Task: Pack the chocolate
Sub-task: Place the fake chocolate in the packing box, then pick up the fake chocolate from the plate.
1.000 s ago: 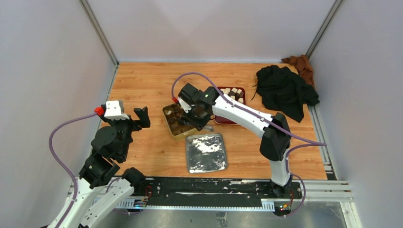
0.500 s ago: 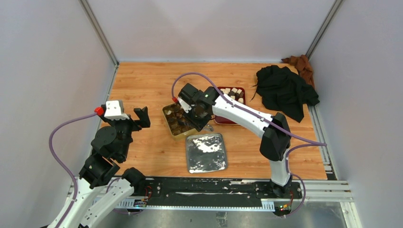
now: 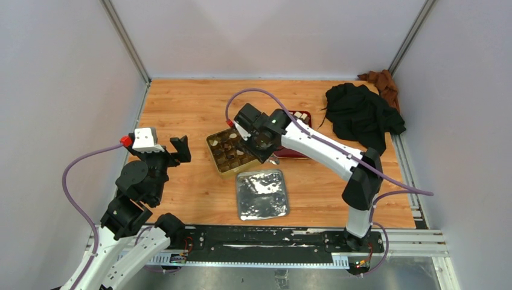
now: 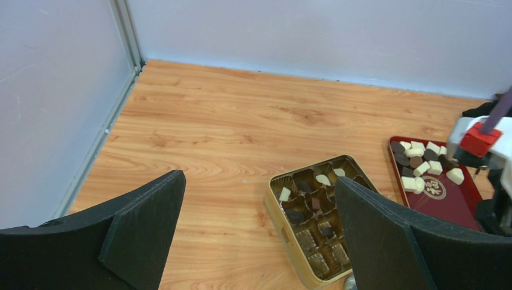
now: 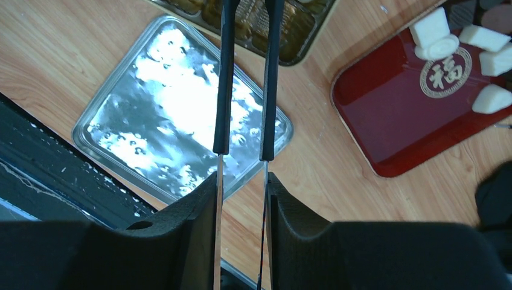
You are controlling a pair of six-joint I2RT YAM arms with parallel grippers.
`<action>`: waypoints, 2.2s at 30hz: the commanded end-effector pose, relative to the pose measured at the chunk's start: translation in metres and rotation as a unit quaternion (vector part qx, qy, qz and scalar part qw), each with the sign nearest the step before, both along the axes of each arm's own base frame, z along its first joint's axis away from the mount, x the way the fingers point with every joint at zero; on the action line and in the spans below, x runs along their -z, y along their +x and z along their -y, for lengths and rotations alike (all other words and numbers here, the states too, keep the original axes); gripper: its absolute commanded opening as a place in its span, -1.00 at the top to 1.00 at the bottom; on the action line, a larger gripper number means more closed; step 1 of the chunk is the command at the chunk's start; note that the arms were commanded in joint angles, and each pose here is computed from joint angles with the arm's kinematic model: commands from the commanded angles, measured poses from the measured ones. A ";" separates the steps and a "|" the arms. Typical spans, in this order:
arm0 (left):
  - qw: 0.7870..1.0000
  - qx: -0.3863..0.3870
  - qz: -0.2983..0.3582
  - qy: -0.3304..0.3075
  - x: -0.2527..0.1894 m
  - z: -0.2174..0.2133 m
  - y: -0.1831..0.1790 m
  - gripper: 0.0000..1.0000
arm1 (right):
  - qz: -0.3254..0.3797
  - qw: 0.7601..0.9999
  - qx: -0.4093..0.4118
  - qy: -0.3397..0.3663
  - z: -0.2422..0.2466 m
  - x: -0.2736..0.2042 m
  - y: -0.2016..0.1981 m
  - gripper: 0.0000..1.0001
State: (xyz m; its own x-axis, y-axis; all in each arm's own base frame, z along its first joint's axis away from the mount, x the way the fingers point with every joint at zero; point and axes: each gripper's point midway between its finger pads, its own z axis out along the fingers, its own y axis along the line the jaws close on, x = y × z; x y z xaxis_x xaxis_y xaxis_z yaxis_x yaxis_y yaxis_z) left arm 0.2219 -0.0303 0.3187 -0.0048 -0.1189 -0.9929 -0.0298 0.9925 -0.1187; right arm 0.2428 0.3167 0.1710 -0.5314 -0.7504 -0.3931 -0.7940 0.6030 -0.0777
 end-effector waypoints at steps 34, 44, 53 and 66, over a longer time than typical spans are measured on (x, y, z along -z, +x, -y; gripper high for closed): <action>1.000 -0.004 0.004 -0.002 0.000 -0.001 0.001 -1.00 | -0.024 0.981 0.181 -0.070 0.150 0.035 0.053 0.32; 1.000 -0.005 0.004 -0.001 0.000 -0.001 0.001 -1.00 | -0.044 0.982 0.165 -0.074 0.150 0.051 0.060 0.23; 1.000 -0.004 0.004 -0.001 0.001 -0.001 0.001 -1.00 | -0.051 0.982 0.168 -0.075 0.151 0.058 0.070 0.17; 1.000 -0.006 0.004 -0.001 0.001 -0.002 0.001 -1.00 | -0.045 0.980 0.176 -0.077 0.152 0.060 0.090 0.15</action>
